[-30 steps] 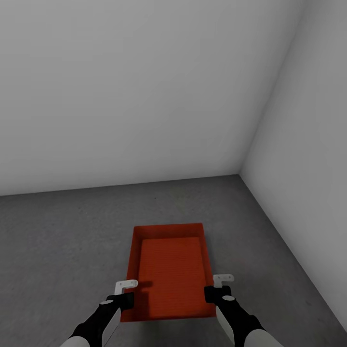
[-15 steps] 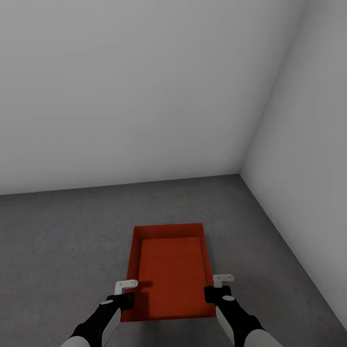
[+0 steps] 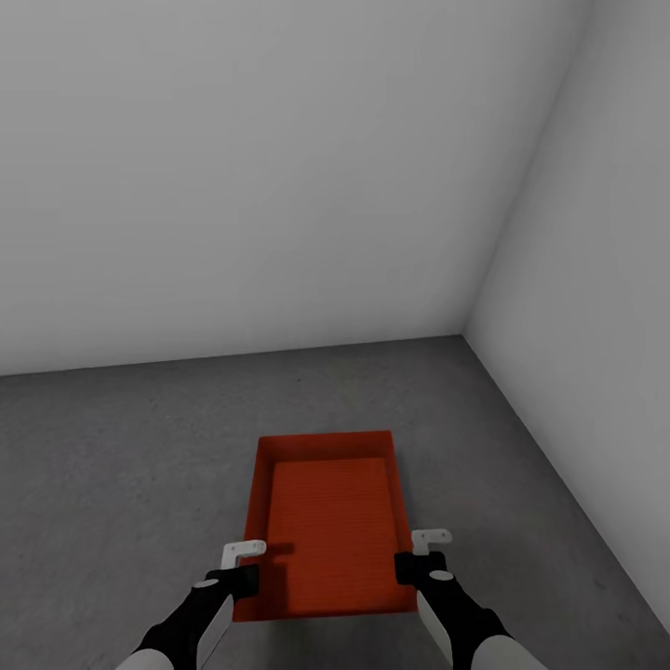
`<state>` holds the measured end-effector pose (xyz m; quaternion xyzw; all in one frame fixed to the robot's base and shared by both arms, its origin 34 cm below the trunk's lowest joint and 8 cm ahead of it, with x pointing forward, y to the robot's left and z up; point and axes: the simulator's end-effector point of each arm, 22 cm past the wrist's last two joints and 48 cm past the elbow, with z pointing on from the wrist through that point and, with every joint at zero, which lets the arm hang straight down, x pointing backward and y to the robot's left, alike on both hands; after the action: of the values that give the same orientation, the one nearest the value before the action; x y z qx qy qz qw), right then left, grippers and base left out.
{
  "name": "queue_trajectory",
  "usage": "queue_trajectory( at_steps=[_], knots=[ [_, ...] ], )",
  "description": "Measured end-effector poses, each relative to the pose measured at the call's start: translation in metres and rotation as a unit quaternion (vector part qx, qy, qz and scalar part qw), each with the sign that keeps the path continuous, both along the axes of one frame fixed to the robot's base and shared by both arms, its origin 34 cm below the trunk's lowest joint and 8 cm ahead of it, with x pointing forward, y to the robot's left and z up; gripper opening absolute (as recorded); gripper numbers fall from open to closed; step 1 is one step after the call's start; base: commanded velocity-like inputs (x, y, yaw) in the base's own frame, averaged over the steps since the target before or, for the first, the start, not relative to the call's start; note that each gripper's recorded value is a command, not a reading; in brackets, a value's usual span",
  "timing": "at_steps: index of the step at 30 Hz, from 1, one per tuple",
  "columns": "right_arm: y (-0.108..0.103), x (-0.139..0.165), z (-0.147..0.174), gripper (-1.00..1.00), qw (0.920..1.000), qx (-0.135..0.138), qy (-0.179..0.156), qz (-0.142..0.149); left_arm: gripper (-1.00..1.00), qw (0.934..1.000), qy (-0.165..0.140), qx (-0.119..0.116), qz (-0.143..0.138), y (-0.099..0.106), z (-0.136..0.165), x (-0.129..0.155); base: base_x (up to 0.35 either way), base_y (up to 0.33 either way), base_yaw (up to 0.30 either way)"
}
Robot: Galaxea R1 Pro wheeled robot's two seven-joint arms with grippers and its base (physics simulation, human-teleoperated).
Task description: Move the two storage containers from the living room to the garage. In the garage, place one container on the floor and stack the other container on top of it (either order is fine).
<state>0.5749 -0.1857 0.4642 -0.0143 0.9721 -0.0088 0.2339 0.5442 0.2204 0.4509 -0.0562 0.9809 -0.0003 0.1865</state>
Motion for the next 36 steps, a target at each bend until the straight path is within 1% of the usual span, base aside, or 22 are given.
queue_trajectory(
  at_steps=[6,20,36],
  knots=[
    [0.000,0.000,0.000,-1.00,1.0000,0.000,0.000,0.000,-1.00,1.0000,0.000,0.000,0.000,0.000,0.000,0.000,0.000,0.000,0.000],
    [0.000,-0.002,-0.025,-1.00,1.0000,0.000,0.000,0.000,-1.00,1.0000,0.000,0.000,0.000,0.000,-0.025,-0.002,0.000,0.000,0.000],
    [0.000,-0.005,-0.028,-1.00,1.0000,0.000,0.004,0.000,-1.00,1.0000,0.003,0.000,0.000,0.000,-0.028,-0.004,0.000,0.000,0.000]
  ],
)
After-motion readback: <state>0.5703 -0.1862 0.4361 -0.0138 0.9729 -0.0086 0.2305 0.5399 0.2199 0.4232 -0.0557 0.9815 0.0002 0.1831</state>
